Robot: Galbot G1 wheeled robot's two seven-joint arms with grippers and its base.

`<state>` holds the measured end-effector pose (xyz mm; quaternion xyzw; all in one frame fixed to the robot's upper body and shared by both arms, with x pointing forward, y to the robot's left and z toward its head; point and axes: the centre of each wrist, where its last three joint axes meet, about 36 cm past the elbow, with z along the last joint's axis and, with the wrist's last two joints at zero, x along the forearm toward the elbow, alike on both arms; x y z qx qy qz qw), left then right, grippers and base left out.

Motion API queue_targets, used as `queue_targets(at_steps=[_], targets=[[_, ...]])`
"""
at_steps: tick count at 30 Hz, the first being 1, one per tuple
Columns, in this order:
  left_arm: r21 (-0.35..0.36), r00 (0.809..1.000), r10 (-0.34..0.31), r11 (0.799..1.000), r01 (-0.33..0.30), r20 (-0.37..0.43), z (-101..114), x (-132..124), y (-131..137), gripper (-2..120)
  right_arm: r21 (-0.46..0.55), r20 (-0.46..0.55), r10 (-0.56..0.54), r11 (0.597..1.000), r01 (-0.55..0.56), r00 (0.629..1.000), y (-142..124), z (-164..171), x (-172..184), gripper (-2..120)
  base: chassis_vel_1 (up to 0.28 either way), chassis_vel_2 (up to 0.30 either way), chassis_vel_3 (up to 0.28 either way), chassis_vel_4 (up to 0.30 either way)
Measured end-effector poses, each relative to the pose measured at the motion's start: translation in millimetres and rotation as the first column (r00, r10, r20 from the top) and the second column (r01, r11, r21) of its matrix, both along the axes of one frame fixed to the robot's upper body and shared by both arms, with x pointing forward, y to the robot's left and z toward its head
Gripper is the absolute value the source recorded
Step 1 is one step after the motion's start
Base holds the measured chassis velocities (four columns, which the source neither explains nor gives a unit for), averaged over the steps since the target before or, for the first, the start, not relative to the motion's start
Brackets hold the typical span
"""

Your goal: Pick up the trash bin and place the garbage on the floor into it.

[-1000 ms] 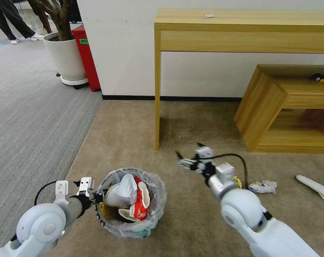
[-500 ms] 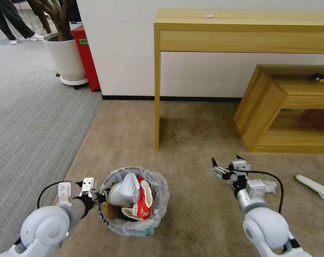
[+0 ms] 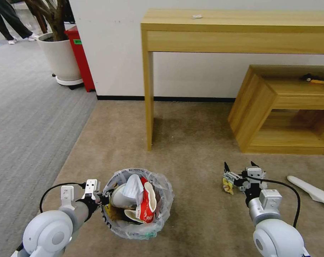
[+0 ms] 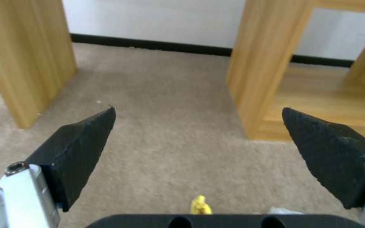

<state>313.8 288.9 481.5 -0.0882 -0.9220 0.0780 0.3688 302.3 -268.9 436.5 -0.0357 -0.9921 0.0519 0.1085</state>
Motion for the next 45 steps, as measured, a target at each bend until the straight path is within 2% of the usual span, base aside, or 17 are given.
queue_targets(at_steps=[24, 27, 32, 35, 36, 39, 45], targets=[[-0.011, 1.0, -0.006, 1.0, 0.005, -0.011, -2.7, -2.3, -2.2, 0, 0.025, -0.07, -0.012, 1.0, 0.014, 0.997, -15.9, -27.3, 8.2, 100, -0.182, -0.176, 0.173, 0.174], [-0.011, 1.0, -0.005, 1.0, 0.004, -0.011, -3.0, -2.3, -2.0, 0, 0.096, -0.106, 0.027, 0.995, -0.016, 0.994, -26.0, -43.8, 18.2, 100, -0.083, -0.087, 0.08, 0.1], [-0.014, 1.0, -0.002, 1.0, 0.002, -0.012, -3.3, -2.8, -1.5, 0, 0.183, -0.159, 0.03, 0.983, 0.0, 0.987, -37.1, -63.1, 32.2, 100, -0.023, -0.015, 0.027, 0.022], [-0.013, 1.0, 0.003, 1.0, -0.003, -0.015, -4.8, -2.4, -0.5, 0, 0.297, -0.261, -0.003, 0.951, 0.083, 0.965, -41.0, -72.7, 46.4, 100, 0.0, 0.0, 0.0, 0.0], [-0.013, 1.0, 0.003, 1.0, -0.003, -0.015, -4.8, -2.4, -0.5, 0, 0.297, -0.261, -0.003, 0.951, 0.083, 0.965, -41.0, -72.7, 46.4, 100, 0.0, 0.0, 0.0, 0.0], [-0.011, 1.0, 0.006, 1.0, -0.006, -0.018, -6.6, -0.4, 0.6, 0, 0.394, -0.386, -0.061, 0.891, 0.224, 0.921, -37.6, -78.8, 56.9, 100, 0.0, 0.0, 0.0, 0.0], [-0.011, 1.0, 0.002, 1.0, -0.002, -0.024, -9.6, 1.7, -0.4, 0, 0.418, -0.496, -0.117, 0.837, 0.354, 0.861, -39.1, -98.7, 75.9, 100, 0.0, 0.0, 0.0, 0.0]])
